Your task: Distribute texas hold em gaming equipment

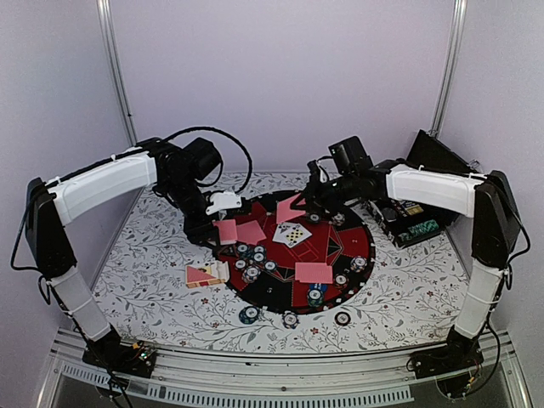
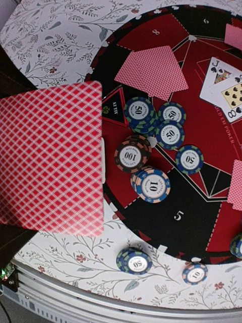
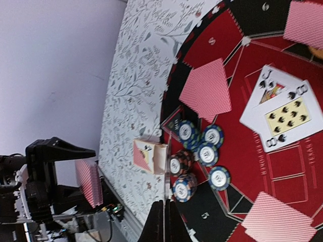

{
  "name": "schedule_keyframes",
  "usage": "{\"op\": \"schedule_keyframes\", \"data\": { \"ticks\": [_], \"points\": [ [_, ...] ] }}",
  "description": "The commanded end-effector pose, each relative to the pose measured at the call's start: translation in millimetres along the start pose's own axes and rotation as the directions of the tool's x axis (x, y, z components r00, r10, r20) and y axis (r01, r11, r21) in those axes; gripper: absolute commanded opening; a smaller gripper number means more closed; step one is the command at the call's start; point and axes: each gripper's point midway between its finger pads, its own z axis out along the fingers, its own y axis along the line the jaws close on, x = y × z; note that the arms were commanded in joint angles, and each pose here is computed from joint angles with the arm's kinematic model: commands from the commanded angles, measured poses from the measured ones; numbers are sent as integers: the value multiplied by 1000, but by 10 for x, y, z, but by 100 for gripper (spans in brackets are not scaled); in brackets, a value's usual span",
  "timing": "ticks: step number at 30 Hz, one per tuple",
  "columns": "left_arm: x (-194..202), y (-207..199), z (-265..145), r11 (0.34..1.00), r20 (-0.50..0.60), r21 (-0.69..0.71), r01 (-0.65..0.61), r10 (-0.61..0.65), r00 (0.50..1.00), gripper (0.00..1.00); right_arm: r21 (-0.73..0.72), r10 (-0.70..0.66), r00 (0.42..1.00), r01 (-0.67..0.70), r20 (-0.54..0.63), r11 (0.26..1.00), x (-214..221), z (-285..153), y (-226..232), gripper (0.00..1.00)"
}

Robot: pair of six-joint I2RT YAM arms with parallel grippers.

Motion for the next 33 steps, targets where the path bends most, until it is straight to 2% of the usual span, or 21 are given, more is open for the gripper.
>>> {"op": "schedule_keyframes", "data": {
  "ticks": [1,5,9,13,17,24,28,33],
  "points": [
    [-4,7,-14,1000,9,-2,4,-4,1000,0,413,-136,989,102,54,905,-201,-398,-466,0],
    [0,10,-41,1000,9,-6,10,-10,1000,0,616,-207,974,108,91,781,-380,-583,-746,0],
    [43,-10,-12,1000,-3,0,10,-10,1000,0,760,-296,951,130,86,637,-472,-684,-770,0],
    [54,-4,0,1000,-4,1,14,-14,1000,0,848,-372,927,160,47,506,-546,-638,-728,0],
    [31,6,-25,1000,6,-1,19,-19,1000,0,914,-410,910,212,-56,346,-550,-442,-825,0],
    [68,1,-41,1000,2,-4,18,-18,1000,0,931,-441,883,285,-162,229,-456,-74,-959,0],
    [61,8,-46,1000,4,-3,21,-21,1000,0,939,-449,868,308,-211,154,-405,-15,-1040,0],
    [40,15,-38,1000,5,1,22,-22,1000,0,930,-425,864,348,-269,118,-295,92,-1202,0]
  ]
}}
